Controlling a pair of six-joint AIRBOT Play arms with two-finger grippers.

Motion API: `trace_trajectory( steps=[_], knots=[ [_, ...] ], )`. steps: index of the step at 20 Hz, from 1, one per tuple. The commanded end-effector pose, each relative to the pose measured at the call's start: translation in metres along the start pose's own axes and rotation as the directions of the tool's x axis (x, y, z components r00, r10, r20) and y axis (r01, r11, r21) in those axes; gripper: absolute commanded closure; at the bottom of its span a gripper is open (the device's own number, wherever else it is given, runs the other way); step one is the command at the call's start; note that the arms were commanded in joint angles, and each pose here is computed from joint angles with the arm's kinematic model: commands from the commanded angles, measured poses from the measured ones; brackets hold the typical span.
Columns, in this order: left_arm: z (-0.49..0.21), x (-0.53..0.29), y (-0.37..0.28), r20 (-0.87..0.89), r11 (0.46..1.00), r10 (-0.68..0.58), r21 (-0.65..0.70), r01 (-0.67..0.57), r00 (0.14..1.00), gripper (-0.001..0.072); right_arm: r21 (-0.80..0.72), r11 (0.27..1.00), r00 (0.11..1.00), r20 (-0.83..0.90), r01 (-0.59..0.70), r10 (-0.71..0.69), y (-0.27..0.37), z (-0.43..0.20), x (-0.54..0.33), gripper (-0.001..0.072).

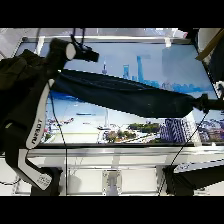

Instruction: Fold the clothes and pants, and hang the long-sleeved shirts on hangers.

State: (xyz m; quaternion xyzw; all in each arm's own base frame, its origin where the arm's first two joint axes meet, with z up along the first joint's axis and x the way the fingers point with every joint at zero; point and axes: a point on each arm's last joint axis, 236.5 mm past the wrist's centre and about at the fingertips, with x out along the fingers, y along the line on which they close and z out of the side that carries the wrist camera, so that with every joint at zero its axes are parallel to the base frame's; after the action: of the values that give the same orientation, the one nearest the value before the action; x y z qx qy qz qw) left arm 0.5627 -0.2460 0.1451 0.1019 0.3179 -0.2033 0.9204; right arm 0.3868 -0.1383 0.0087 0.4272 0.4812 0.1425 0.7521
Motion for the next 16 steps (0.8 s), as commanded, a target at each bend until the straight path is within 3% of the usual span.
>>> trace_trajectory(
  steps=[1,6,10,13,16],
  knots=[
    [-0.029,0.031,-0.1,-0.072,0.974,-0.223,-0.059,0.219,0.972,0.0692,-0.092,0.99,0.993,0.035,-0.111,0.114,0.094,0.012,-0.033,0.0671],
    [-0.128,0.08,-0.247,-0.277,0.915,-0.392,-0.02,0.402,0.877,0.0692,-0.154,0.983,0.993,0.051,-0.097,0.105,0.177,0.022,0.013,0.0671],
    [-0.182,0.094,-0.297,-0.373,0.894,-0.411,0.016,0.448,0.832,0.0692,-0.253,0.96,0.991,0.035,-0.119,0.132,0.236,0.009,0.079,0.0671],
    [-0.156,0.09,-0.257,-0.344,0.922,-0.343,0.056,0.384,0.874,0.0692,-0.327,0.939,0.992,0.027,-0.108,0.124,0.268,-0.008,0.121,0.0671],
    [-0.114,0.062,-0.138,-0.333,0.983,-0.109,0.103,0.151,0.937,0.0691,-0.387,0.914,0.993,-0.038,-0.119,0.113,0.29,-0.041,0.168,0.0671]
  ],
)
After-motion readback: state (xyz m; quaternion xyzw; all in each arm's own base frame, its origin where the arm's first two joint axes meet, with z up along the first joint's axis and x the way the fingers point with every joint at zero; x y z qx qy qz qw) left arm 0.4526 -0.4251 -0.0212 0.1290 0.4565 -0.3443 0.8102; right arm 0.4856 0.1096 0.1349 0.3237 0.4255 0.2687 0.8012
